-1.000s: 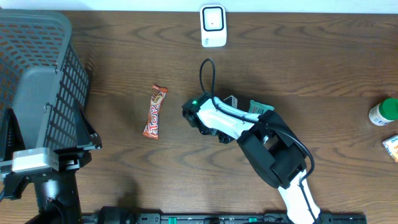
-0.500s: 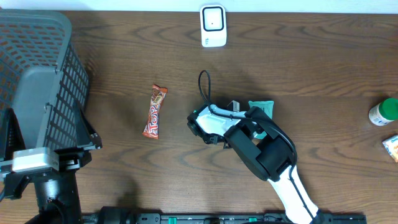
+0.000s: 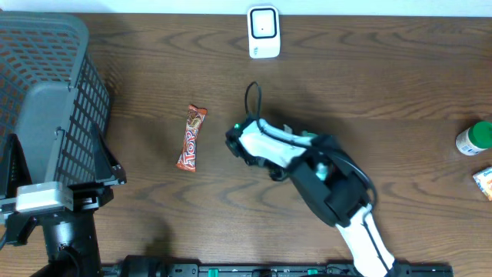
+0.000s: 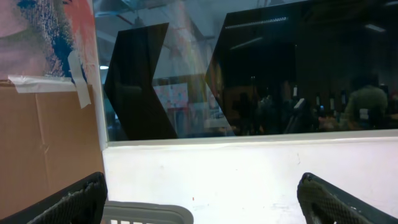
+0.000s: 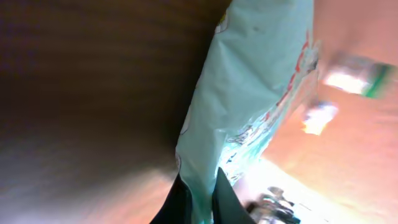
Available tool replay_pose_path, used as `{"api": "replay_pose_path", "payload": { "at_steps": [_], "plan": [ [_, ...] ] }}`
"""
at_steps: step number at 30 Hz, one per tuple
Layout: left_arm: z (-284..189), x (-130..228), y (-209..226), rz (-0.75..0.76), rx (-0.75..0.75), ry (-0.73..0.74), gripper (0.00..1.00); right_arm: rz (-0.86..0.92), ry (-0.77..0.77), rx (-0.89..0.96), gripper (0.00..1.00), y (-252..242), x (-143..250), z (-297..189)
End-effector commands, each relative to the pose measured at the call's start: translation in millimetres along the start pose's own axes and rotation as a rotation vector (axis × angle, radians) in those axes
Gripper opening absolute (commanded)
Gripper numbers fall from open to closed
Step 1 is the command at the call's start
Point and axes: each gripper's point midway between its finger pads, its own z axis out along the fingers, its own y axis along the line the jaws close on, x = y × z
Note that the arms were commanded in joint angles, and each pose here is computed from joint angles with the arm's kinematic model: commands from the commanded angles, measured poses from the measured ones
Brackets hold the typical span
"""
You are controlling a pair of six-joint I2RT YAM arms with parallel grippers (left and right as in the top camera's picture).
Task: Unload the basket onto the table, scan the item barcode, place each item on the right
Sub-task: 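Lift the wipes pack with the right gripper and swing it left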
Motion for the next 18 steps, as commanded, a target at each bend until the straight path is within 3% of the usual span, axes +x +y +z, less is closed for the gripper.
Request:
{"api": "replay_pose_path", "payload": {
  "at_steps": [1,9,18],
  "plan": [
    [-3.3,-1.2,0.6,-0.005,0.000,-0.010,0.98,-0.202,-0.049,-0.493,0.01,46.3,11.6,-75.4],
    [-3.3,-1.2,0.6,-0.006,0.000,-0.010,0.98,-0.469,-0.137,-1.146,0.01,83.5,37.8,-174.7],
    [-3.3,-1.2,0.6,-0.006,0.000,-0.010,0.98,-0.570,-0.172,-1.335,0.01,93.2,44.7,-201.6]
  ]
}}
